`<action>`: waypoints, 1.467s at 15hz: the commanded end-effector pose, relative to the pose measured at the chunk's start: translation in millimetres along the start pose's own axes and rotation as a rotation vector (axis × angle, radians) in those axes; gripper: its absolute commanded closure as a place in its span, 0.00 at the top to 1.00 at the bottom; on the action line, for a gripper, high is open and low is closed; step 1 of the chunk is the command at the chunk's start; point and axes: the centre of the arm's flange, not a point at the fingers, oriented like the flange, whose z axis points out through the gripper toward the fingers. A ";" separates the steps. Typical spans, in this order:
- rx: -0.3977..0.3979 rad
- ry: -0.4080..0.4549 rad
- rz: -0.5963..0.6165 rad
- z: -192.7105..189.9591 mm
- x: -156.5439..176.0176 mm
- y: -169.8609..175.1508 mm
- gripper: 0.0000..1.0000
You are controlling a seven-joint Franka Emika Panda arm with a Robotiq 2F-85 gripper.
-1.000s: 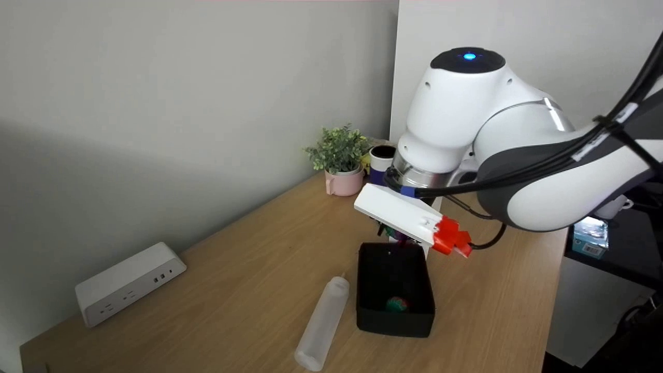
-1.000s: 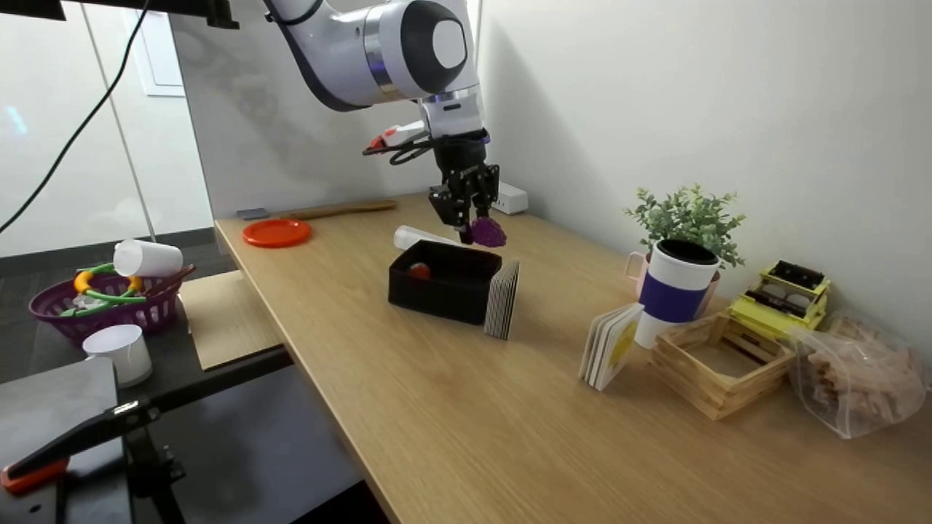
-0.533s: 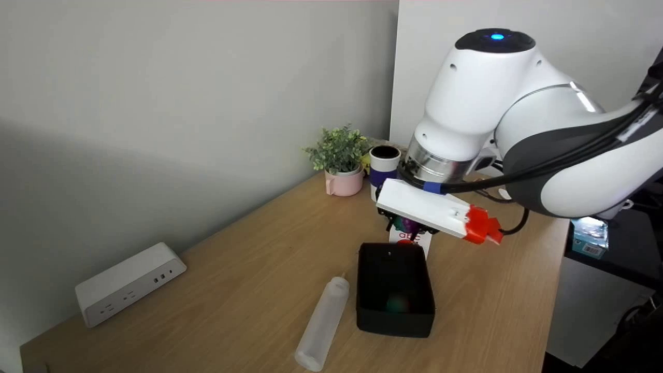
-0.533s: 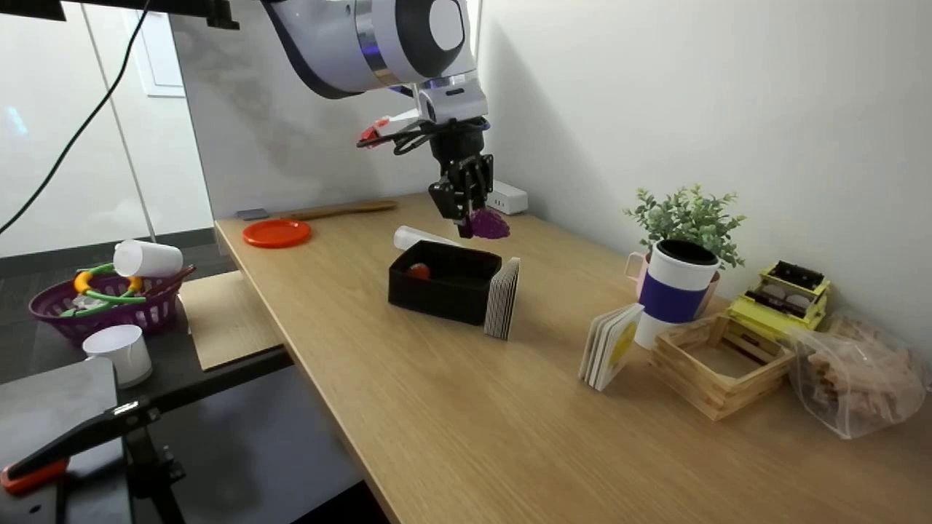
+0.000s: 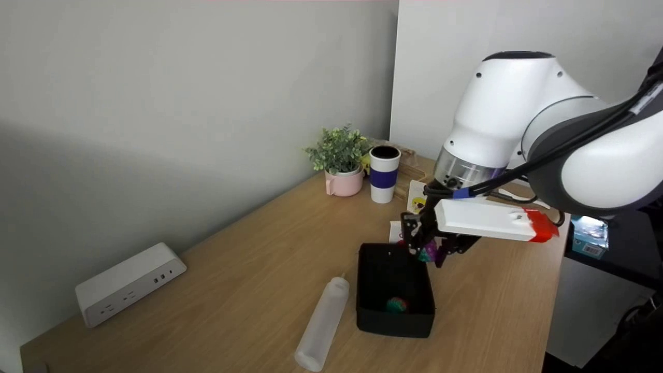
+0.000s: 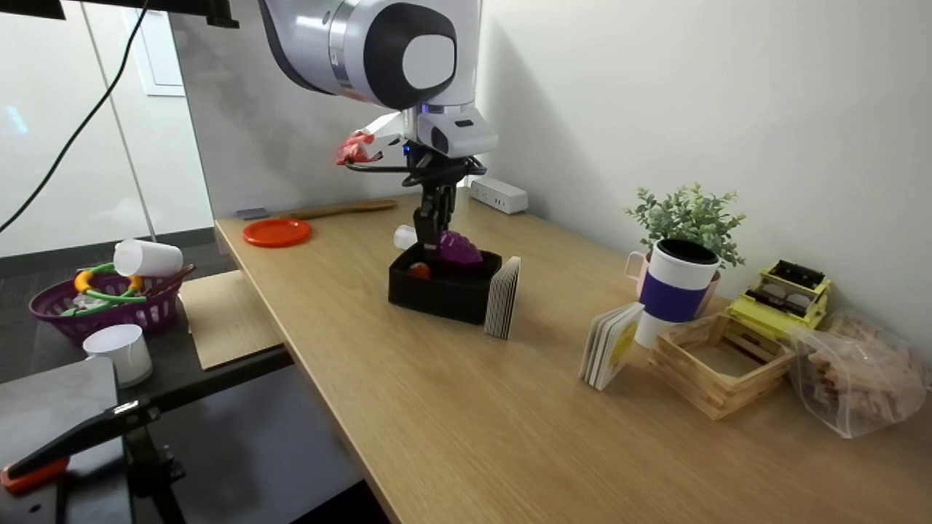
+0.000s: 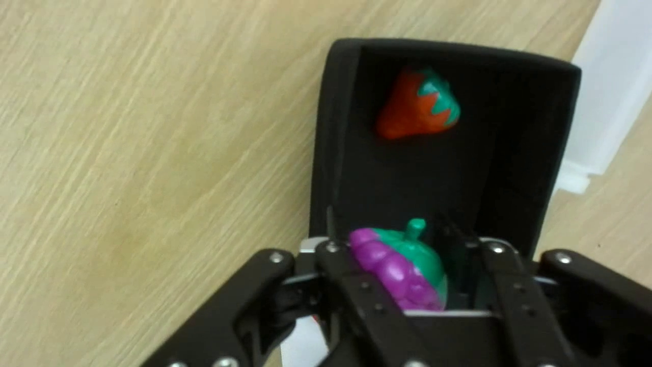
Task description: Take the fruits out of the box and place them on the table
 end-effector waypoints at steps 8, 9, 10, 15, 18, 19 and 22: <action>-0.229 -0.351 -0.057 17.9 36.9 70.4 0.21; -0.252 -0.353 -0.045 20.7 39.7 75.4 0.21; -0.266 -0.354 -0.042 23.8 41.7 79.1 0.21; -0.313 -0.361 -0.027 37.9 45.7 80.3 0.21; -0.301 -0.309 -0.018 54.4 53.4 68.1 0.63; -0.299 -0.284 0.001 60.1 58.9 63.2 0.73; -0.294 -0.264 0.047 76.9 74.3 51.5 0.92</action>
